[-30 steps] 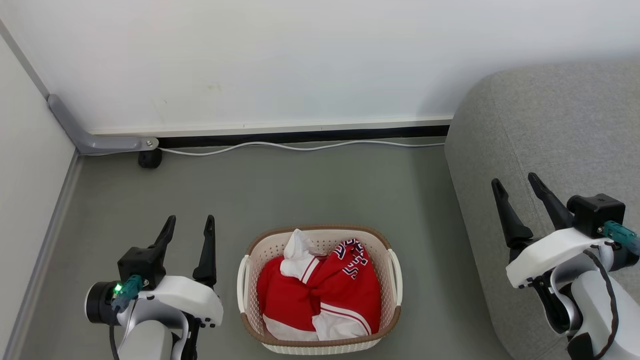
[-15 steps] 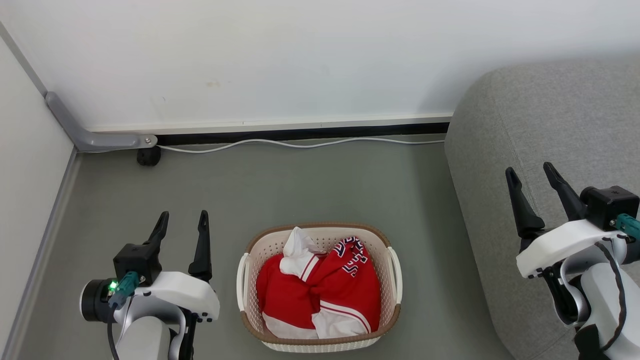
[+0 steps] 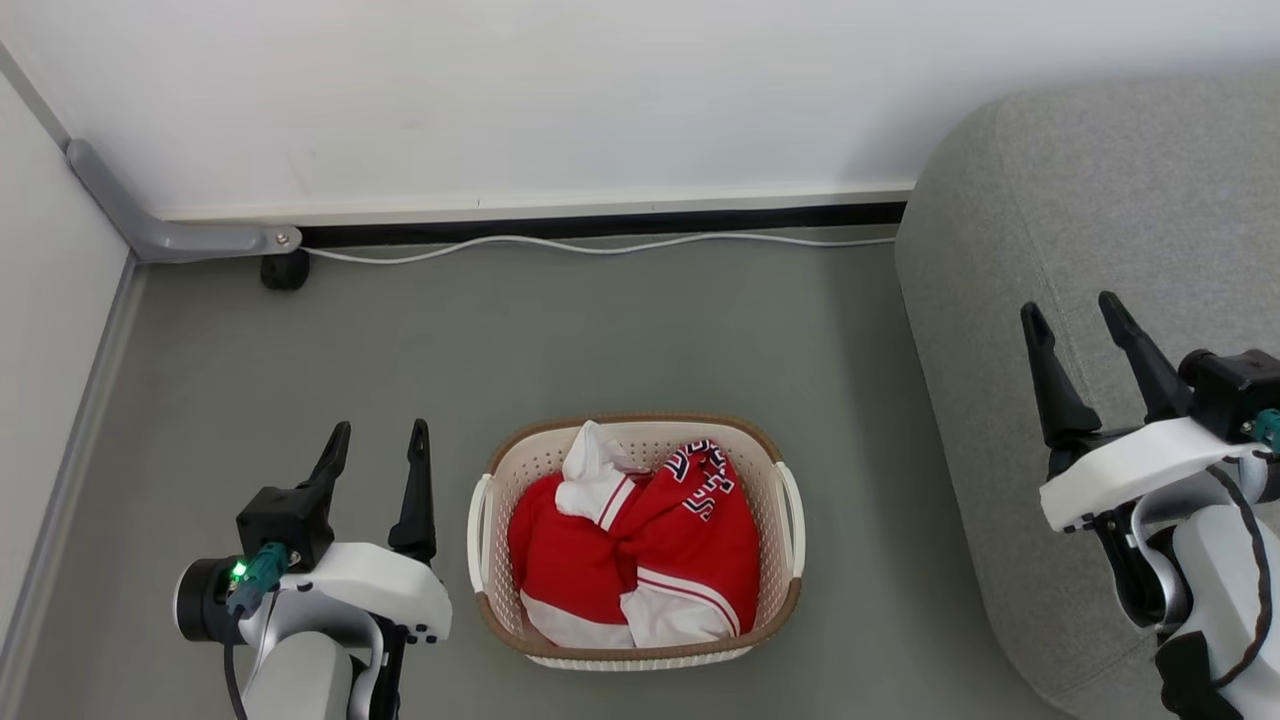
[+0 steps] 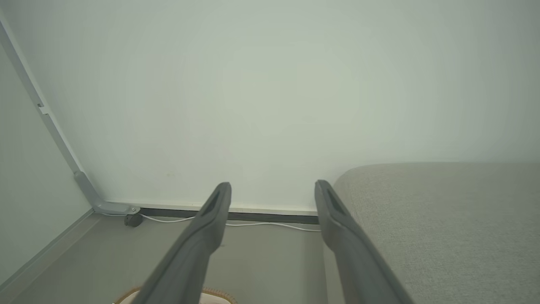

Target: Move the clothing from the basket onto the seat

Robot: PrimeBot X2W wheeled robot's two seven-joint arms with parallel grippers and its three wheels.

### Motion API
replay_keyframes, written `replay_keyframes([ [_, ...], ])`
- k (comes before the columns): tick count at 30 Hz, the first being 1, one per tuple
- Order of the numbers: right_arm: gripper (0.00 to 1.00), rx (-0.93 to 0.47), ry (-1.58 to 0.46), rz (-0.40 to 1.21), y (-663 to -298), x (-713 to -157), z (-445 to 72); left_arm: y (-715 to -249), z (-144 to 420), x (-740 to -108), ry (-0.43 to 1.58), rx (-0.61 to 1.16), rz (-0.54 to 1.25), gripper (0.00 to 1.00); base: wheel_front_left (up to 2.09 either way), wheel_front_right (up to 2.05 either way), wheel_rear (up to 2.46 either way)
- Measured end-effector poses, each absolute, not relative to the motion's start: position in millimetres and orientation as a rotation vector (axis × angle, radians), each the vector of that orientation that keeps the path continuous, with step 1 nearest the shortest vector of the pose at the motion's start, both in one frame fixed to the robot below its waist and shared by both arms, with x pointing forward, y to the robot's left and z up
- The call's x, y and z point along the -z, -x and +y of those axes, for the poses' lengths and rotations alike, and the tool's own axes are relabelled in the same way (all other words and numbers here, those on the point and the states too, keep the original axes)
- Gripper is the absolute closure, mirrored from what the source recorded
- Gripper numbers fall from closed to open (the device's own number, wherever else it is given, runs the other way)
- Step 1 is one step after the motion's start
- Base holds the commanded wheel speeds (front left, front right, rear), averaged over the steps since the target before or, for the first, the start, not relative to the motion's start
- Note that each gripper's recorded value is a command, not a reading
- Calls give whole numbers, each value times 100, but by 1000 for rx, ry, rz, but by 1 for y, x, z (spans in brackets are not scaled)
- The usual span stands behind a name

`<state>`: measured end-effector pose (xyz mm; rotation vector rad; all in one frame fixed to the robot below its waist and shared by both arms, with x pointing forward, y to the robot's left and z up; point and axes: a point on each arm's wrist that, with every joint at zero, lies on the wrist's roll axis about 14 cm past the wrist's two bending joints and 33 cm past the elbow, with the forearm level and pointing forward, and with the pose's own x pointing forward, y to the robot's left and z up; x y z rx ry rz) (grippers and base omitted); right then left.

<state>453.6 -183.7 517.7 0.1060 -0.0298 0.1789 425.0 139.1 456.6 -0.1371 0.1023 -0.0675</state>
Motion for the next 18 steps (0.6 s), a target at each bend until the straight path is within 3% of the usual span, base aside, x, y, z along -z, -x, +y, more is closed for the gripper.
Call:
replay_keyframes([
  [18,0,-173,-84,-59,-517,-500,-202,-477,62,-382,219,223,280,0,0,0,0],
])
